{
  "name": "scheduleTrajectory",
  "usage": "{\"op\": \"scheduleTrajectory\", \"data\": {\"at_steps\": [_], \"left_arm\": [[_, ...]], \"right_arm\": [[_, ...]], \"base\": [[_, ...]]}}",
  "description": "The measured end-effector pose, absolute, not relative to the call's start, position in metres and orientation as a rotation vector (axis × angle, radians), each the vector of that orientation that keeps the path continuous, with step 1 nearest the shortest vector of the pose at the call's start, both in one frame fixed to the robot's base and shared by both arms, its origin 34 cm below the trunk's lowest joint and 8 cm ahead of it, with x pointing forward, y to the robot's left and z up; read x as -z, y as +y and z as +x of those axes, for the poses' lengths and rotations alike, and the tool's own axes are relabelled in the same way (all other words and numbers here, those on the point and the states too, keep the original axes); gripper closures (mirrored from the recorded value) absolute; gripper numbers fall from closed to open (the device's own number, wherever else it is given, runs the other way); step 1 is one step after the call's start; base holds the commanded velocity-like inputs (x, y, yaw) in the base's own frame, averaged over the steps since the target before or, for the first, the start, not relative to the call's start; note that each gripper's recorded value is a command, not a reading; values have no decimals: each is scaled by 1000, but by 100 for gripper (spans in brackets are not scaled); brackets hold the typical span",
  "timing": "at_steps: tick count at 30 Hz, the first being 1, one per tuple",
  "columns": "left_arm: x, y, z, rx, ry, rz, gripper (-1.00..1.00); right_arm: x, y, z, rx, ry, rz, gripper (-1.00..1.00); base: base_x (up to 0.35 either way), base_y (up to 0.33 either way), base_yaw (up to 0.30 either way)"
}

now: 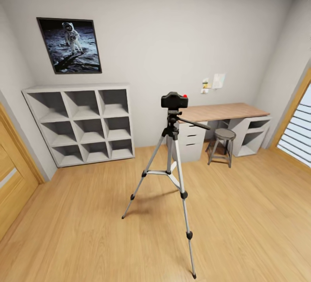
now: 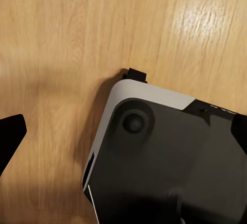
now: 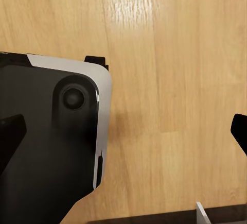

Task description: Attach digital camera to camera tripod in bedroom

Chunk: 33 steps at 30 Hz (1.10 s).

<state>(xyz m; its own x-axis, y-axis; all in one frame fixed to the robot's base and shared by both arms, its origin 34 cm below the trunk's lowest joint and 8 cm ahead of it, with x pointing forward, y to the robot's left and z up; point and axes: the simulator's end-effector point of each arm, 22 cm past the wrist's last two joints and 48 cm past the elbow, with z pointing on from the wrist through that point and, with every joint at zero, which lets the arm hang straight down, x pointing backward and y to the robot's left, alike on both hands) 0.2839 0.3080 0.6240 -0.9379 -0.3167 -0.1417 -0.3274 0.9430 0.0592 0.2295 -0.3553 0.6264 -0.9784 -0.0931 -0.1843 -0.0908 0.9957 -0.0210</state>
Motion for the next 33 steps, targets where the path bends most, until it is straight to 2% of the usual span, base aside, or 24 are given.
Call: {"op": "scheduleTrajectory", "data": {"at_steps": [33], "left_arm": [[-634, 308, 304, -109, 2916, -490, -100]], "right_arm": [[-633, -355, 249, 22, 2900, -134, -100]], "base": [[0, 0, 0]]}}
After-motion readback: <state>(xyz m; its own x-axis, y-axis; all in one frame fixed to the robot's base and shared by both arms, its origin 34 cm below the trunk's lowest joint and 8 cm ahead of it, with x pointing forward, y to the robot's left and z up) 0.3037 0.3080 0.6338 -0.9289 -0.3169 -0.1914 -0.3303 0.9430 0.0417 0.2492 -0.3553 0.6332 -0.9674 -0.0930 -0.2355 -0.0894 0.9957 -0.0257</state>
